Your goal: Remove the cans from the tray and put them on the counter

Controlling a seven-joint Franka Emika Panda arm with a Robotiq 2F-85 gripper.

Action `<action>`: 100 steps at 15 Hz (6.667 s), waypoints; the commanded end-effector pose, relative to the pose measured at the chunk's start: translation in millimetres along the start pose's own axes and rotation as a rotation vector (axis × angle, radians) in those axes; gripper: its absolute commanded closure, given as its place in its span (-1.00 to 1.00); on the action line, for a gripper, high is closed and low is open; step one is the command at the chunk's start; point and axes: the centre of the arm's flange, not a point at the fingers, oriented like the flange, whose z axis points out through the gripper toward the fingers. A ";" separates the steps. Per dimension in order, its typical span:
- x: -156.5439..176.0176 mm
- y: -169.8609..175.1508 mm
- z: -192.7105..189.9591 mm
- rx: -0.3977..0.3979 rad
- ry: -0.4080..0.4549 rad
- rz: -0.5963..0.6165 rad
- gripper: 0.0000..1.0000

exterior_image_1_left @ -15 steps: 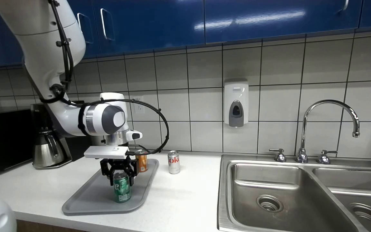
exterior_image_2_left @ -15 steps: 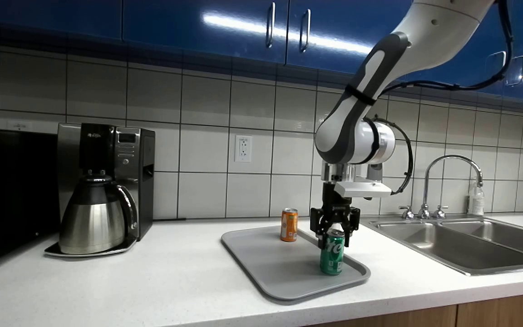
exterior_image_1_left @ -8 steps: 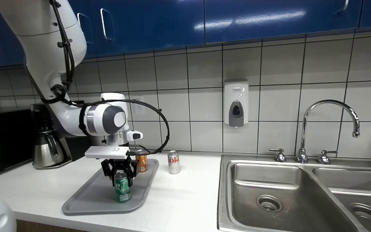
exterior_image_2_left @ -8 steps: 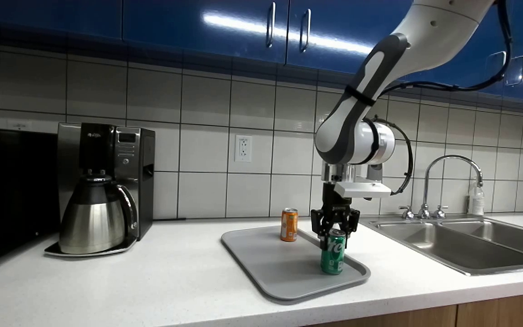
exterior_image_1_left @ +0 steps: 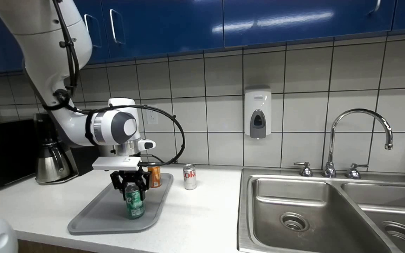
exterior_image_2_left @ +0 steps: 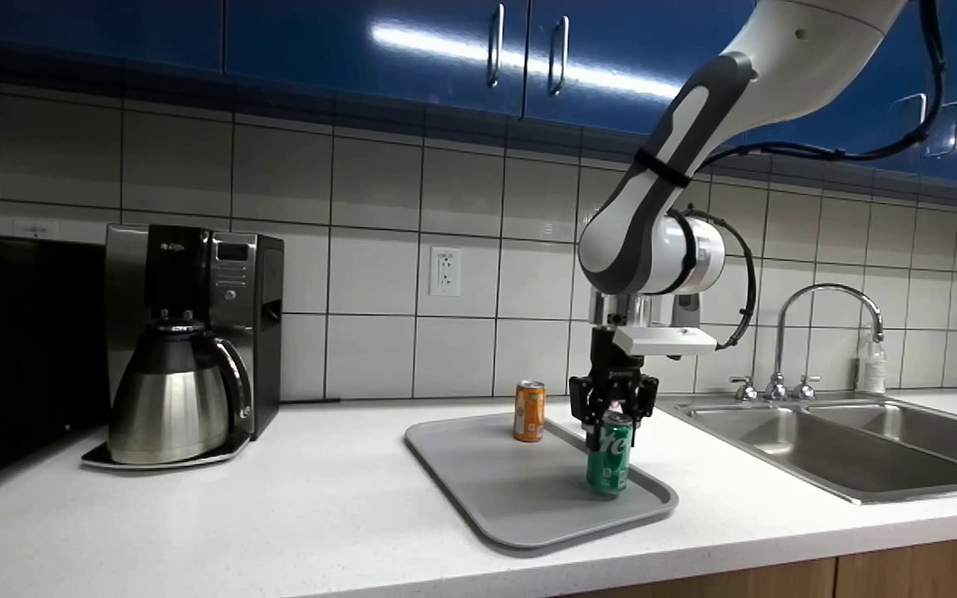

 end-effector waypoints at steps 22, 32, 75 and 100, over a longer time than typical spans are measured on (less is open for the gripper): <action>-30.4 122.8 -30.8 -0.061 0.046 0.186 0.23; -28.3 134.7 -17.4 -0.054 0.018 0.209 0.23; -24.0 79.7 -73.3 -0.093 0.235 0.117 -1.00; 71.7 -2.7 -40.6 -0.048 0.188 -0.064 -1.00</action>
